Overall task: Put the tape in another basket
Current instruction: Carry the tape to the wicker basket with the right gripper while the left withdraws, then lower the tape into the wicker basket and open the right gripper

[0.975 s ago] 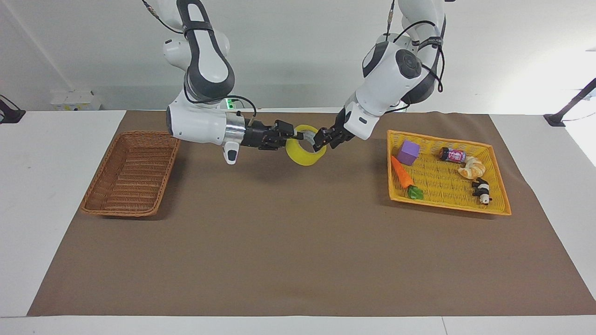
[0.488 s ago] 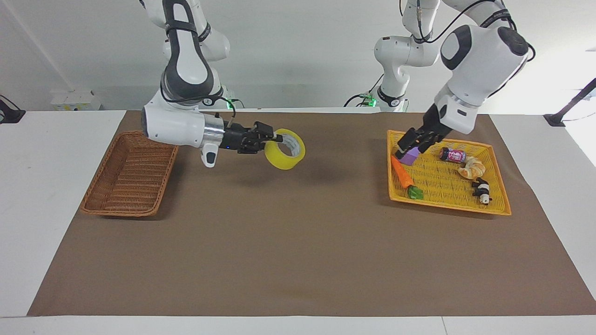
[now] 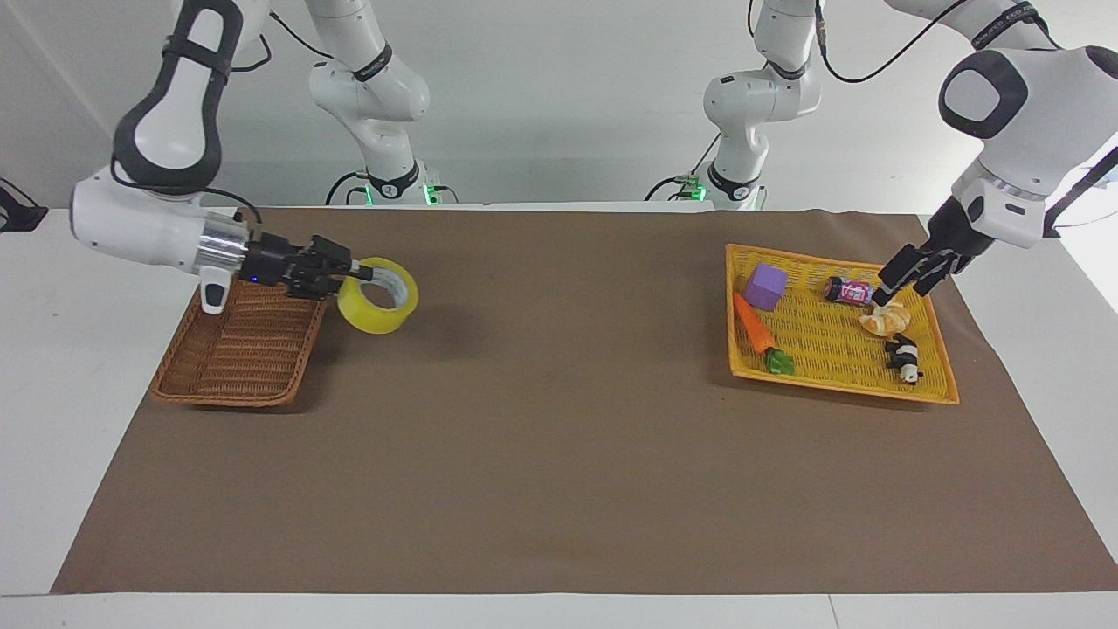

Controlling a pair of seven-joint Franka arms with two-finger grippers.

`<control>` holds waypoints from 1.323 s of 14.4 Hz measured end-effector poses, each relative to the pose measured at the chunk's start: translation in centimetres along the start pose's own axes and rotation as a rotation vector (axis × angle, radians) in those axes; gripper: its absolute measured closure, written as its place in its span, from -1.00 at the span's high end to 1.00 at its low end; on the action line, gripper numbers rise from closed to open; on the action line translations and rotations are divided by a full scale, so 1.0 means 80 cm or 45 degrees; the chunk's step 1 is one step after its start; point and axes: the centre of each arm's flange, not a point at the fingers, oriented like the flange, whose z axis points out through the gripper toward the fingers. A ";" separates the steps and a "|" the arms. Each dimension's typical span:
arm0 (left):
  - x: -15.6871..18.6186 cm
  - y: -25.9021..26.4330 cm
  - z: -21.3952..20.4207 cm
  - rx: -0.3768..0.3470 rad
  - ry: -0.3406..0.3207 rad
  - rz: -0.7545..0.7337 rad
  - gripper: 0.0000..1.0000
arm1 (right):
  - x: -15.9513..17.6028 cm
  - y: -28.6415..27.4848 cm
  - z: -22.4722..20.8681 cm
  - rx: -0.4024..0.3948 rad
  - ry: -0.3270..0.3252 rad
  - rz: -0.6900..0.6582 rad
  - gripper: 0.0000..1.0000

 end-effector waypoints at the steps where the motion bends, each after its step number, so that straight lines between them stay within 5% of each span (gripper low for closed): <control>1: -0.001 0.003 0.000 0.000 -0.001 0.005 1.00 | -0.021 0.028 -0.030 -0.024 0.009 -0.025 0.07; 6: -0.005 0.021 0.004 -0.001 -0.010 0.039 1.00 | -0.104 0.173 -0.094 -0.073 -0.008 -0.117 0.07; 10: -0.009 0.026 0.003 0.017 -0.033 0.058 1.00 | -0.112 0.232 -0.086 -0.055 -0.057 -0.147 0.07; 14: -0.031 0.071 -0.045 0.234 -0.109 0.220 1.00 | -0.091 0.221 -0.070 -0.084 -0.076 -0.185 0.07; 19: -0.044 0.100 -0.035 0.338 -0.188 0.306 1.00 | -0.086 0.238 -0.043 -0.116 -0.075 -0.224 0.07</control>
